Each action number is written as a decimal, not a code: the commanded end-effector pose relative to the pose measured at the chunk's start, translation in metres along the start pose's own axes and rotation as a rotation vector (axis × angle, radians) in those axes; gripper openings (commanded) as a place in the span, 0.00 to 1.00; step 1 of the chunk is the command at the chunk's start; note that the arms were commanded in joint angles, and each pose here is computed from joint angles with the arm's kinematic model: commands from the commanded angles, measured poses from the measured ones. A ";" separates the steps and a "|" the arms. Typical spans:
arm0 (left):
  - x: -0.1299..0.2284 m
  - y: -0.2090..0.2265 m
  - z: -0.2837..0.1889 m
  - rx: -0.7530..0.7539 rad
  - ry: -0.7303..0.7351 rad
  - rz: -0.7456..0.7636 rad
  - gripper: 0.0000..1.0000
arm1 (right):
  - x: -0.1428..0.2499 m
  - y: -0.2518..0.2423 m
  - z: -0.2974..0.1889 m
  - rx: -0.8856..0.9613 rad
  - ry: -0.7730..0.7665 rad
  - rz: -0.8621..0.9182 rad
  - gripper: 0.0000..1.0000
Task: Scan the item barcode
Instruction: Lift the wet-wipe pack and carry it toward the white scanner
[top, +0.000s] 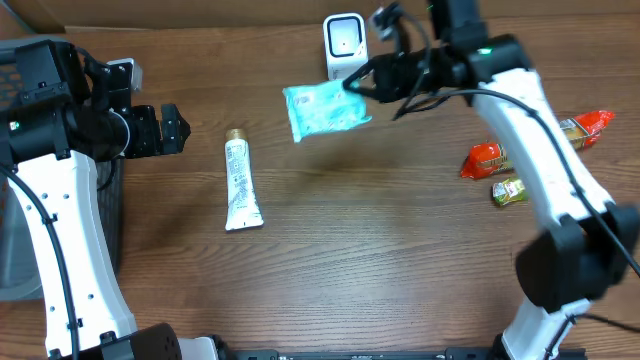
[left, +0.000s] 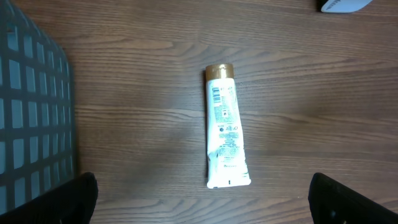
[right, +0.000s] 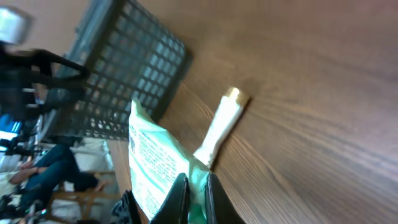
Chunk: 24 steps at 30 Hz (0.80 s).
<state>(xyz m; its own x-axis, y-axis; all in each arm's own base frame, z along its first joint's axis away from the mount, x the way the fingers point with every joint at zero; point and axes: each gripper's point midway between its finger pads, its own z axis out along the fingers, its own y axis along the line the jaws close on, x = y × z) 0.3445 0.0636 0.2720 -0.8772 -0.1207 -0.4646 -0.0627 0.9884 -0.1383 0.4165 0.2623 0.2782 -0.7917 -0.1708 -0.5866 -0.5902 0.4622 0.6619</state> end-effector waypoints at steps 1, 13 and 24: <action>-0.003 0.001 -0.001 -0.004 -0.007 0.028 0.99 | -0.012 0.032 -0.019 -0.029 -0.048 -0.083 0.04; -0.003 0.001 -0.001 -0.004 -0.007 0.028 1.00 | -0.014 -0.019 -0.013 0.373 -0.057 -0.097 0.04; -0.003 0.001 -0.001 -0.004 -0.007 0.028 0.99 | -0.062 -0.053 -0.033 1.054 -0.204 -0.441 0.04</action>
<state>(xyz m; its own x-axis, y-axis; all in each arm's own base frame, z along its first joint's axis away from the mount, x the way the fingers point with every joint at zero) 0.3445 0.0636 0.2720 -0.8772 -0.1207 -0.4646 -0.0627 0.9884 -0.1383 0.4735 0.2576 0.2774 -0.5417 -0.2771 -0.7936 -0.4476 0.8942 -0.0068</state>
